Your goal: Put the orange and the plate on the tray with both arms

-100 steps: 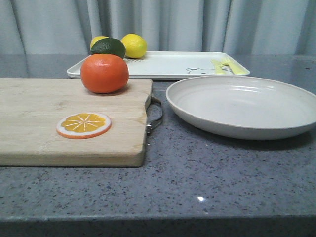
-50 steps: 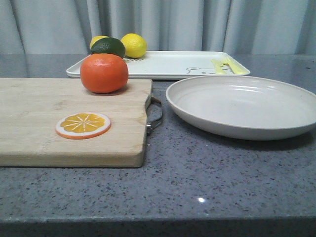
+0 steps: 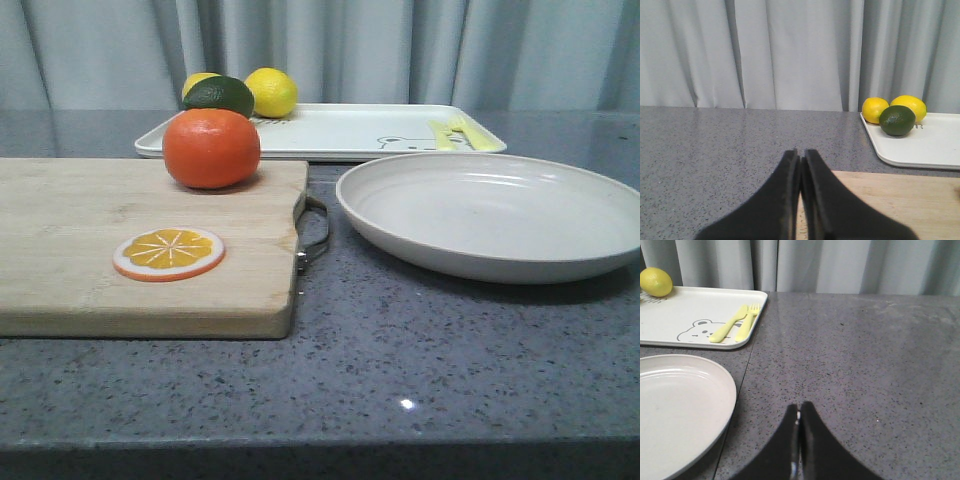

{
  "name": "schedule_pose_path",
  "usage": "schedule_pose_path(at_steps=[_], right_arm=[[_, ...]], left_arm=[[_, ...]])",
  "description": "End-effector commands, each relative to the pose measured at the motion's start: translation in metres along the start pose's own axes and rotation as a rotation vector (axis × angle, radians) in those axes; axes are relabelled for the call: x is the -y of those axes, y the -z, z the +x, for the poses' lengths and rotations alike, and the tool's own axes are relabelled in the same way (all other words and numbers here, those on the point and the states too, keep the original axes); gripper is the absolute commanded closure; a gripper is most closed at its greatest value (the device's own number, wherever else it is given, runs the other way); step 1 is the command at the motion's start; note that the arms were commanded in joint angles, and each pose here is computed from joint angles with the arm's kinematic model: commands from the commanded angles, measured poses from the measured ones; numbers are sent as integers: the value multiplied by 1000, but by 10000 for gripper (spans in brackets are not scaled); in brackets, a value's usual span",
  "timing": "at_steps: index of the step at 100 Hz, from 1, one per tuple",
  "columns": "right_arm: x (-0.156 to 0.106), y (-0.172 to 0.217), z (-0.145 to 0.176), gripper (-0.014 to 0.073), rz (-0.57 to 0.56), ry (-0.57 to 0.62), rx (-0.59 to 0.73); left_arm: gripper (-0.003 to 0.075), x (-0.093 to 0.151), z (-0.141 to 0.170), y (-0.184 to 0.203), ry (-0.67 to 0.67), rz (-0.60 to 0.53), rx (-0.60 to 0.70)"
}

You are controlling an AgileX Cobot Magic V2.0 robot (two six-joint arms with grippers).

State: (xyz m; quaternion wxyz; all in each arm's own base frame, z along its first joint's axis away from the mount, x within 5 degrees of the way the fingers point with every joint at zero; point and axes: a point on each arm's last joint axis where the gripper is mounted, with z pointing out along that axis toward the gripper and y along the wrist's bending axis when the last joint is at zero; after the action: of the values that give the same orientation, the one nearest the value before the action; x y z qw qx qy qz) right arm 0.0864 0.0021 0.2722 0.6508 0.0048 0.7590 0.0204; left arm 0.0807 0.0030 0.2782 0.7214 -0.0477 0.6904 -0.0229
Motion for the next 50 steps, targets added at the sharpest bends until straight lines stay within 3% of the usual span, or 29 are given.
schedule_pose_path(at_steps=[1,27,50], right_arm=[[-1,-9,-27,661,-4,18,62],[-3,-43,-51,661,-1,20,-25],[-3,-53,-52,661,-4,20,-27]], left_arm=[[741,3,-27,-11,33,7,67],[741,5,-44,-49,46,-1,-58],[741,4,-33,-69,68,-15,-136]])
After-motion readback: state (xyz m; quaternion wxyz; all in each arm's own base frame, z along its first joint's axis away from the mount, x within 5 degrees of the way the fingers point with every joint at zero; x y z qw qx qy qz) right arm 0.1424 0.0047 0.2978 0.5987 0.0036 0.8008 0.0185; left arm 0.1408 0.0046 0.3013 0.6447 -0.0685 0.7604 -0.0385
